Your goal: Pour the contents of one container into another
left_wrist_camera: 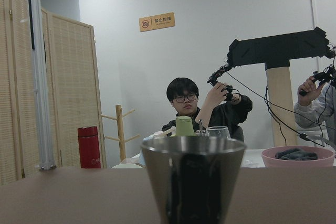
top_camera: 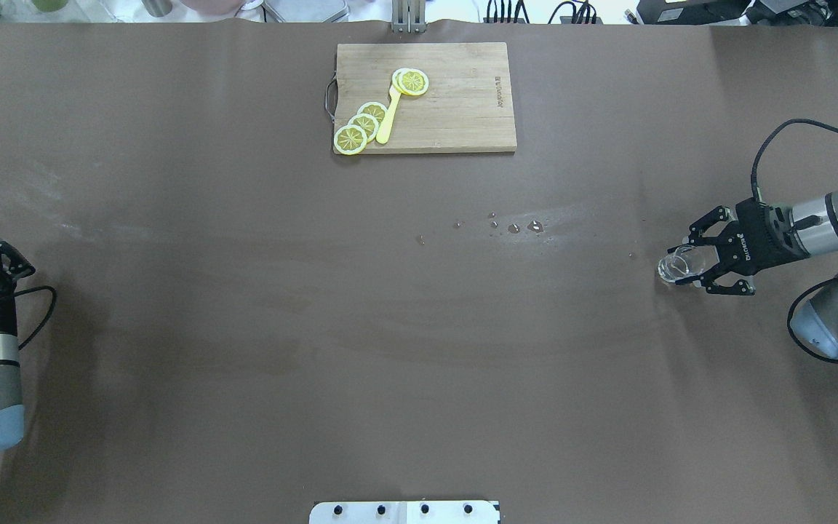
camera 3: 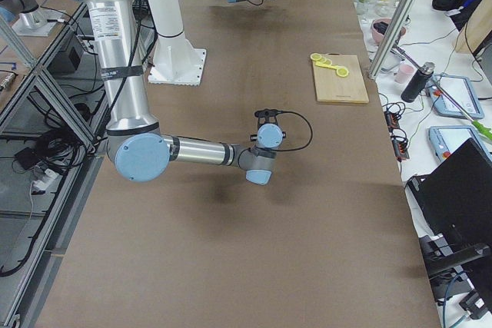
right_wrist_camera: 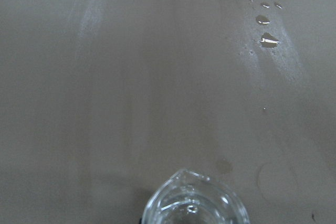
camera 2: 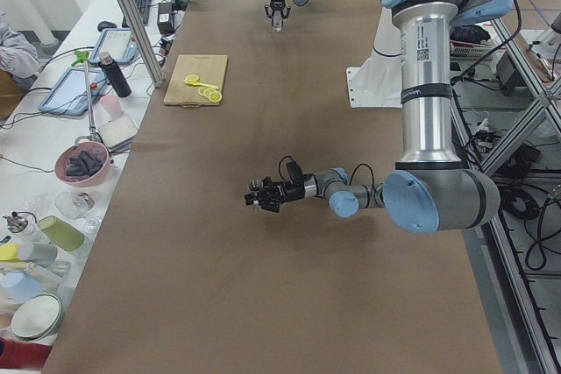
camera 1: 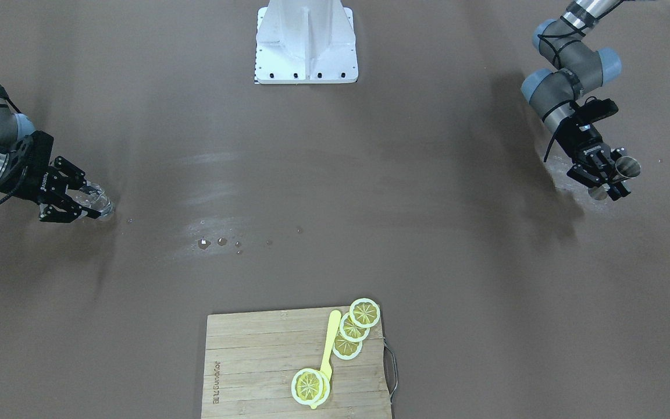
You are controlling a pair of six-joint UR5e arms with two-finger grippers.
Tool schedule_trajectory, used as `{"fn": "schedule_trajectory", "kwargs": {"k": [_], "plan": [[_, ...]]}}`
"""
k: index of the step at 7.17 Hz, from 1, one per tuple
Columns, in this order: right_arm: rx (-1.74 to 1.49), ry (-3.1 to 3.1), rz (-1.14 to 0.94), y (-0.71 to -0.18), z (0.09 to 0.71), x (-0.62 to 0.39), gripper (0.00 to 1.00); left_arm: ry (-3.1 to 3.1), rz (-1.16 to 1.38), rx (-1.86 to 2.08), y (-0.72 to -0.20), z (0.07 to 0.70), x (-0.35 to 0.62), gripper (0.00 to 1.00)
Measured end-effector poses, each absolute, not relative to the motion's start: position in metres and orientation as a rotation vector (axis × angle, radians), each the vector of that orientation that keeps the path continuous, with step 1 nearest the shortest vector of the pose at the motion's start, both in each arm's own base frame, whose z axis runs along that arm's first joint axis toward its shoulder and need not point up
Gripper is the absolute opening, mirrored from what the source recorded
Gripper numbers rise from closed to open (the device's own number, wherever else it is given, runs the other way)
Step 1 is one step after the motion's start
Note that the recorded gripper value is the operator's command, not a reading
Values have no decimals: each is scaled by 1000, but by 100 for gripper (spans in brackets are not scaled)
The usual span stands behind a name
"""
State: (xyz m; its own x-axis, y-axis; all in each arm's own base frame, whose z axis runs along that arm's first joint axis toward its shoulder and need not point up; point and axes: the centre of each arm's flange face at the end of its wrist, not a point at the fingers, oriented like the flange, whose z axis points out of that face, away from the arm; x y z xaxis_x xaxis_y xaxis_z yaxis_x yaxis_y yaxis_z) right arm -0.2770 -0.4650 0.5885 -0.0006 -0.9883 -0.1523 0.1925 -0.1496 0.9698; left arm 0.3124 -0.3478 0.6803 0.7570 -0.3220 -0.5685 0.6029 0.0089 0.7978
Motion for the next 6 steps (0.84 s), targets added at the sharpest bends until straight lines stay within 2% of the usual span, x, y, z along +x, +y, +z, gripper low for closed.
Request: {"fn": "schedule_trajectory", "kwargs": {"k": [1,2,3,6], "plan": [[1179,-978,-1394,-465,588,-278,62,230,-720,1378,-346,693,304,0],[1178,-978,-1394,-465,588,-279,79,222,-716,1361,-344,700,301,0],[1177,-978,-1395,-464,588,-280,100,247,-749,1343,-344,705,300,0],[1174,-982,-1393,-464,588,-282,100,349,-883,1327,-342,717,297,0]]}}
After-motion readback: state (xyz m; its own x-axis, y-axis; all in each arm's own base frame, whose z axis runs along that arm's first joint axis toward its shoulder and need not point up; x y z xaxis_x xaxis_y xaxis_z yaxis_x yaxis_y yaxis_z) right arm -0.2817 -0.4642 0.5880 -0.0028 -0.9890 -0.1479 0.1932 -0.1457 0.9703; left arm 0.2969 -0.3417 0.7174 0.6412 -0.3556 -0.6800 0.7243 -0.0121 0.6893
